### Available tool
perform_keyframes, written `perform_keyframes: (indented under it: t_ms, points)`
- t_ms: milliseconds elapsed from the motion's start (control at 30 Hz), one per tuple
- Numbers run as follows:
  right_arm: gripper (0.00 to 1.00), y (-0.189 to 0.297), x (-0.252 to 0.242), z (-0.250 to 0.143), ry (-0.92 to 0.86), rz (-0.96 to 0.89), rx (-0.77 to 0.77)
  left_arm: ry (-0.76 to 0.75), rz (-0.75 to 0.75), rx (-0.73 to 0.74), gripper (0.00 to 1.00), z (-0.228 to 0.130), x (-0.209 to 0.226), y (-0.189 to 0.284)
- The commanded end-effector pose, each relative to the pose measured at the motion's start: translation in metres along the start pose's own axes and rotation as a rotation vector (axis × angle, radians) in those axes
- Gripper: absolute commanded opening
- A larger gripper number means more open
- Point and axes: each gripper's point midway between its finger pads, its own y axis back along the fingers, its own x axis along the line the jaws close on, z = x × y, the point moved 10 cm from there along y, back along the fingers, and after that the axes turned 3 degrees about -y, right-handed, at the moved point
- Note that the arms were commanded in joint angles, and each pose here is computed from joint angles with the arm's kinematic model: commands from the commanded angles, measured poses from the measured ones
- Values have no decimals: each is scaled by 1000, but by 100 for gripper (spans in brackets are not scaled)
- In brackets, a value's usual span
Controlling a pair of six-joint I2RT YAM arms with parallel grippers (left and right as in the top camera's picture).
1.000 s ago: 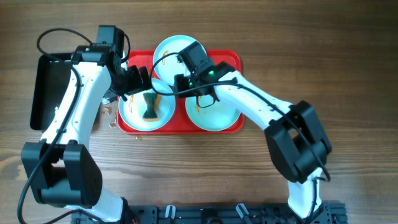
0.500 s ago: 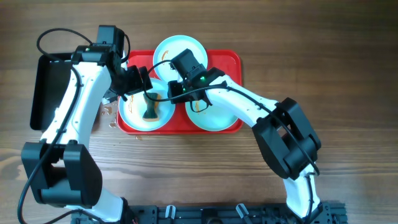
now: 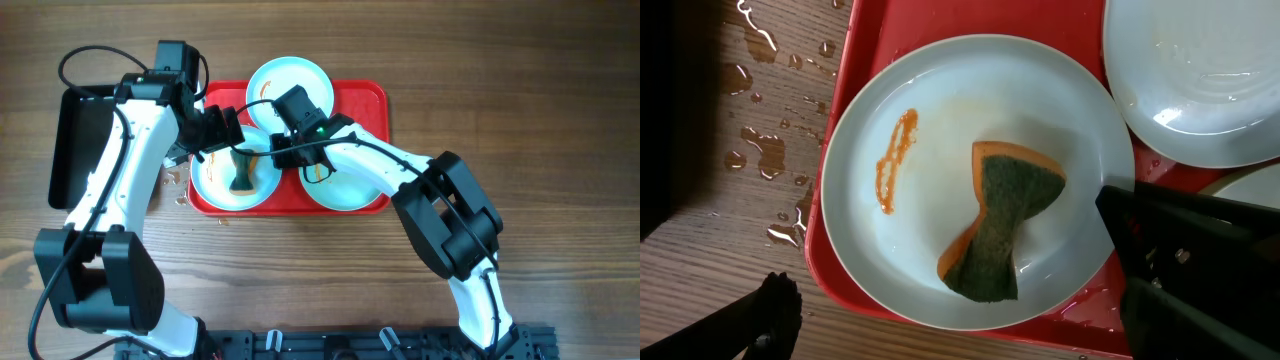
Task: Clean dirty plates on tray and stack at the side
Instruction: 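Reach the right gripper over and grip the lower-left plate's rim, then scrub the lower-left plate with the sponge while the right gripper holds it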
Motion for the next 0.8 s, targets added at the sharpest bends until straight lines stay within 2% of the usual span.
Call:
perform_keyframes:
  t_ms: [0, 67, 167, 267, 367, 567, 667, 767]
  points:
    - [17, -10, -3, -2, 0, -31, 6, 12, 14, 11, 84, 0, 1, -5]
    - [14, -10, -3, -2, -1, -33, 8, 12, 11, 19, 75, -1, 1, -6]
    - [4, -10, -3, -3, -1, -35, 13, 10, 18, 38, 69, -5, 2, -11]
    - [4, -10, -3, -4, -1, -37, 17, 9, 24, 67, 67, -13, 4, -23]
    - [4, -10, -4, -4, -1, -39, 19, 10, -12, 89, 72, -20, 4, -39]
    - [4, -10, -4, -5, -3, -44, 29, -83, -161, 92, 92, -27, -3, -59]
    - [4, -10, -4, -6, -4, -39, 33, -85, -163, 85, 92, -30, -2, -65]
    - [4, -10, -4, -6, -2, -40, 34, -90, -164, 84, 87, -33, -1, -71]
